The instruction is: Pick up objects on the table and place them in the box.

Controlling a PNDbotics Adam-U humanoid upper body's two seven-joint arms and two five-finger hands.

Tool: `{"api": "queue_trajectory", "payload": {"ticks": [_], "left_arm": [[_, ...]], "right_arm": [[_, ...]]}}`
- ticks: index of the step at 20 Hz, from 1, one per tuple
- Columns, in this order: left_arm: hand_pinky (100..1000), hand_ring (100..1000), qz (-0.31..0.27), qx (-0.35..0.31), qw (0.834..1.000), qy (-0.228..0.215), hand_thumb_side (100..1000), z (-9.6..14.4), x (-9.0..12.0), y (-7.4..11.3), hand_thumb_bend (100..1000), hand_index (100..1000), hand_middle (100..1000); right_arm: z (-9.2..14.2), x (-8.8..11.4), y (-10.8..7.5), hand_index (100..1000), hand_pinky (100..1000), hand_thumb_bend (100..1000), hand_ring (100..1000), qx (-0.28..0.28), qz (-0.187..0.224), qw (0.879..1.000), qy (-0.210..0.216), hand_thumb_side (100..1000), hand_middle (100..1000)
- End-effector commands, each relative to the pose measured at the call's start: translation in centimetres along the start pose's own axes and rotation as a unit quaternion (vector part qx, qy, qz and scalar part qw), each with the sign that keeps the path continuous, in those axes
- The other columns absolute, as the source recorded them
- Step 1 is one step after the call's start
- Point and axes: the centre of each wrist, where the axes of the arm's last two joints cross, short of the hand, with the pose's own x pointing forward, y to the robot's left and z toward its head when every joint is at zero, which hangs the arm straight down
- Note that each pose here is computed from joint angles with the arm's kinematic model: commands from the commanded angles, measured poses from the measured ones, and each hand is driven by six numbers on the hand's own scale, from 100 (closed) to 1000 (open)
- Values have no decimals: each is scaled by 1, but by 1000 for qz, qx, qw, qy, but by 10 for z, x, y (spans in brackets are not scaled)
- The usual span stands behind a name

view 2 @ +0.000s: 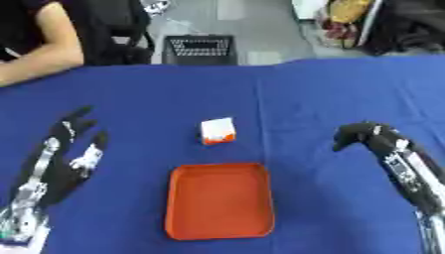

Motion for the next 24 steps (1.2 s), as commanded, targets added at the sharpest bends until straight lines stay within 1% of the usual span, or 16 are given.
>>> {"api": "queue_trajectory", "payload": {"ticks": [1,12,13,15,17,18,21,22,24], "left_arm": [[1000,893,-8,-5,1000,-12,610,-2,5,2,393,973,1000],[1000,894,-11,-4,1000,-16,600,-3,7,4,387,972,1000],[1000,892,-17,-7,1000,-18,580,-4,7,7,383,966,1000],[1000,883,-48,-20,998,-27,532,-9,12,18,386,951,984],[1000,872,-99,-35,994,-37,486,-16,20,32,401,935,963],[988,865,-133,-48,989,-43,467,-21,27,41,414,926,951],[958,854,-210,-90,972,-51,464,-31,45,57,438,914,935],[959,853,-225,-103,967,-50,471,-33,49,59,439,914,936],[964,855,-238,-122,962,-48,485,-35,54,62,442,915,939]], "right_arm": [[-2,4,-3,812,851,100,631,8,15,1000,-6,946,659],[-2,4,-3,813,851,100,632,6,17,1000,-7,944,660],[-2,4,-3,813,851,100,632,6,17,1000,-6,944,660],[-2,4,-3,813,851,100,632,7,17,1000,-6,944,660],[-2,4,-3,813,851,100,632,7,18,1000,-5,943,660],[-2,4,-3,813,851,100,632,8,18,1000,-5,943,660],[-2,4,-3,813,851,100,632,10,18,1000,-6,943,660],[-2,4,-4,813,850,100,632,10,18,1000,-6,943,660],[-2,4,-4,813,851,100,632,10,18,1000,-6,943,660]]}}
